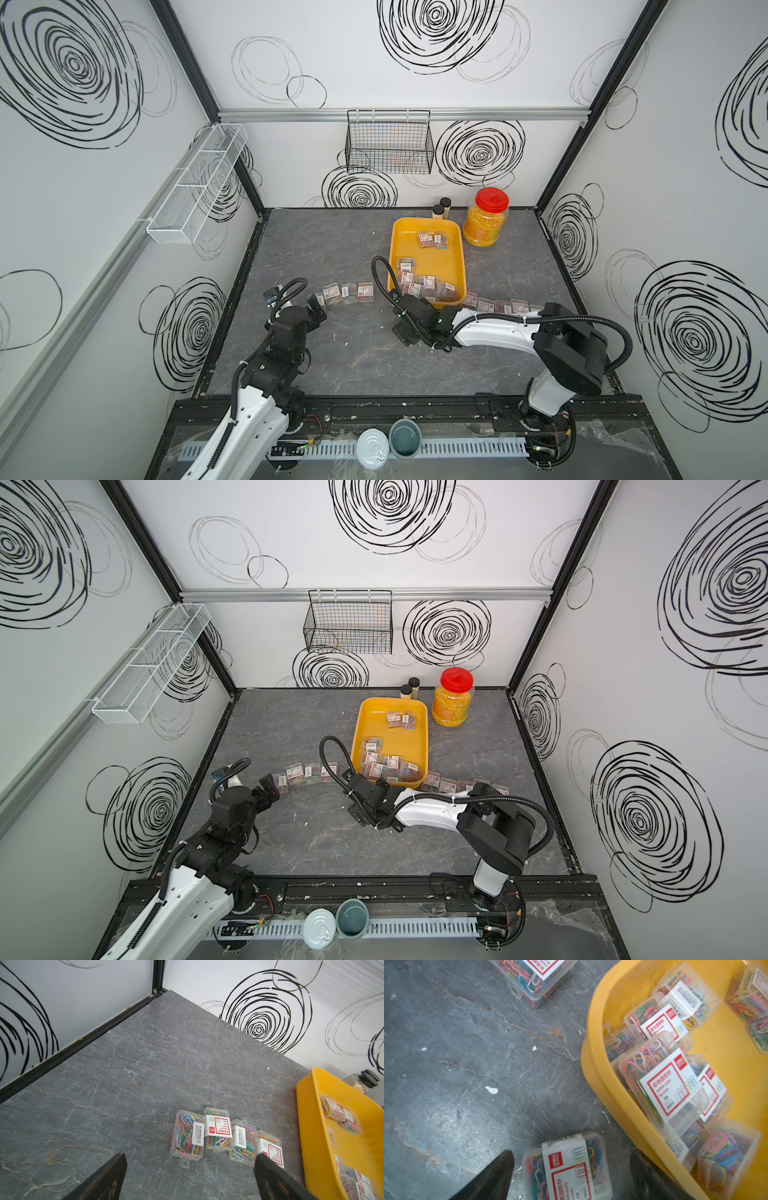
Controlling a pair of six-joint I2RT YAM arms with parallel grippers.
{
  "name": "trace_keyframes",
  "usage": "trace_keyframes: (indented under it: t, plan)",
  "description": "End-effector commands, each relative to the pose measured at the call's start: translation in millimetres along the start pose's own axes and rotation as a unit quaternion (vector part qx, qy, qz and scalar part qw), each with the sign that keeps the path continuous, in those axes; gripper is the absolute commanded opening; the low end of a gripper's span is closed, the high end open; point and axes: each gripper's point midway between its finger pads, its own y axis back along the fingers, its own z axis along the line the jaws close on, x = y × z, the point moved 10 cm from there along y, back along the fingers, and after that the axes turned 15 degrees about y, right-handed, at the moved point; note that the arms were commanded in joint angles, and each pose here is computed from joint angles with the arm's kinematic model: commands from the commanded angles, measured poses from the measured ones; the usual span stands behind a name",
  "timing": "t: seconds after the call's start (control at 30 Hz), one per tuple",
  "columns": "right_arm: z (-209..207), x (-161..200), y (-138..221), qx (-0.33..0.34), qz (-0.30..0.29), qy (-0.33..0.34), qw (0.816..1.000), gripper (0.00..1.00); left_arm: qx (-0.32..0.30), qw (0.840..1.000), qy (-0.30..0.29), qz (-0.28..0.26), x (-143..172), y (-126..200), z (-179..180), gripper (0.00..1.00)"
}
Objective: Take the paper clips out of the storage box
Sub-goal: Place the boxed paper clips at the center of the board.
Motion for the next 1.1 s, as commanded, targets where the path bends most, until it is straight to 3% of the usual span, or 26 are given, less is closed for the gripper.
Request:
trace_keyframes:
  t: [0.0,0.23,0.37,0.77,0.97,1.07]
  plan:
    - [2,-8,2,0.024,-0.005,-0.029,0.999,0.91,0.0,1.0,0.003,-0.008,-1,0,1,0.99]
    - [14,-18,-16,0.076,0.032,-0.071,0.994,0.67,0.0,1.0,0.004,-0.008,-1,0,1,0.99]
    - [15,-11,-23,0.106,0.069,-0.074,0.989,0.62,0.001,1.0,0.004,-0.008,-1,0,1,0.99]
    - [26,17,-4,0.112,0.094,-0.063,0.987,0.64,0.001,1.0,0.004,-0.009,-1,0,1,0.99]
    - [26,11,19,0.107,0.076,-0.076,0.988,0.8,0.0,1.0,0.005,-0.009,-1,0,1,0.99]
    - [37,4,37,0.095,0.06,-0.091,0.989,0.83,0.0,1.0,0.005,-0.009,-1,0,1,0.99]
